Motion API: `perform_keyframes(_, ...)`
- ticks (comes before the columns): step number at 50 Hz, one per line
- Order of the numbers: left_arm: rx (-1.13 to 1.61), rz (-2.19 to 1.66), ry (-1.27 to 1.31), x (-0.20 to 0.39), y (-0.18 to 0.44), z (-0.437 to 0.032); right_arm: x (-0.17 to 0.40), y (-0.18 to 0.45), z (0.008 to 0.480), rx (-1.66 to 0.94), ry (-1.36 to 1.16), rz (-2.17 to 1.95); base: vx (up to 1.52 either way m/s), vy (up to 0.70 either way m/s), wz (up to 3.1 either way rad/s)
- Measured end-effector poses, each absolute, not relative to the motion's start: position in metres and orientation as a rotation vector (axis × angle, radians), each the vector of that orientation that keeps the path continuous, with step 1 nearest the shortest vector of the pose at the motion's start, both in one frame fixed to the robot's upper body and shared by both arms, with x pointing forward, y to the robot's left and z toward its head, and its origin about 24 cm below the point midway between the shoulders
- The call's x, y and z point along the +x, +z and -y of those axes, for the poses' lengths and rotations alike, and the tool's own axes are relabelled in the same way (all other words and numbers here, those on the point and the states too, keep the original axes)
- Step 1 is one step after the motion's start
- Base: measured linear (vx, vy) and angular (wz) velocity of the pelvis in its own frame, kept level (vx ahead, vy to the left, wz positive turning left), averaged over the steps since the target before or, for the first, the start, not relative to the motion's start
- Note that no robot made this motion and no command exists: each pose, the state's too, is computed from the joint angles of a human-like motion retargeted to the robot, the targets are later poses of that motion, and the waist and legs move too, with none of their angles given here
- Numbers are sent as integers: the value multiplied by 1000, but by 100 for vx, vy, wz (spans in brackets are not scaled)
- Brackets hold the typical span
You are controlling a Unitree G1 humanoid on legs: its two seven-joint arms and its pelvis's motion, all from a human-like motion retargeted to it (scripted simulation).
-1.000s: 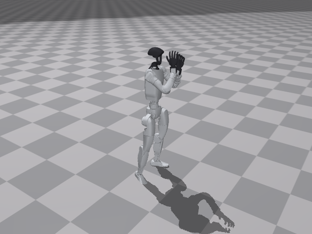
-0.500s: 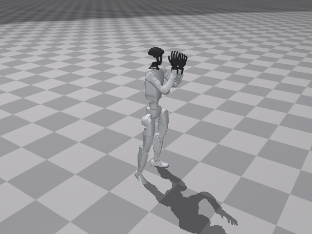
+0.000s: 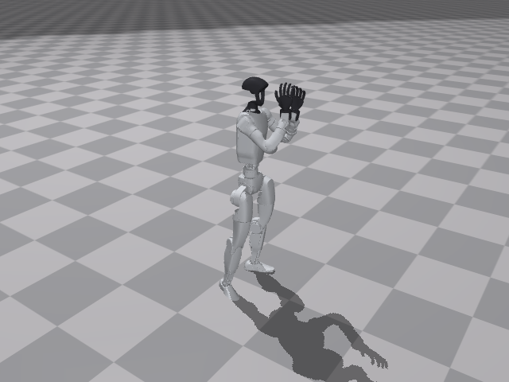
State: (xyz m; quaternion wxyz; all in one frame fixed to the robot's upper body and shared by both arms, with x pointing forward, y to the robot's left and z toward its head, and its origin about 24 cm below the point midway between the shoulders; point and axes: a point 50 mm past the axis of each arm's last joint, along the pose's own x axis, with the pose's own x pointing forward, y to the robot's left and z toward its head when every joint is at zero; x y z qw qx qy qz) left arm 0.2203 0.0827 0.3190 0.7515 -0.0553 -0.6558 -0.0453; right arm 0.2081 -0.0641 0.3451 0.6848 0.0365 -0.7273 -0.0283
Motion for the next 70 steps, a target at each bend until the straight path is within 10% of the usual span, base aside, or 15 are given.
perform_keyframes(7, -186, 1374, -229, 219, 312, -60, 196, 346, 32, 79, 202, 1630, 0, 0, 0)
perform_keyframes(16, -176, 1404, -47, 220, 313, -89, 207, 342, 70, 170, -117, 1602, 0, 0, 0)
perform_keyframes(21, -158, 1388, -226, 216, 311, -64, 192, 341, 32, 52, 219, 1646, 0, 0, 0)
perform_keyframes(29, -215, 1344, -94, 225, 308, -92, 208, 344, 68, 102, -111, 1618, 0, 0, 0)
perform_keyframes(36, -171, 1352, -258, 218, 307, -65, 189, 343, 30, 11, 221, 1673, 0, 0, 0)
perform_keyframes(57, -173, 1366, -108, 224, 309, -84, 207, 336, 63, 144, -121, 1584, 0, 0, 0)
perform_keyframes(63, -128, 1388, -247, 216, 308, -65, 193, 337, 30, 16, 235, 1628, 0, 0, 0)
perform_keyframes(70, -127, 1374, -106, 224, 307, -90, 202, 341, 61, 45, -47, 1651, 0, 0, 0)
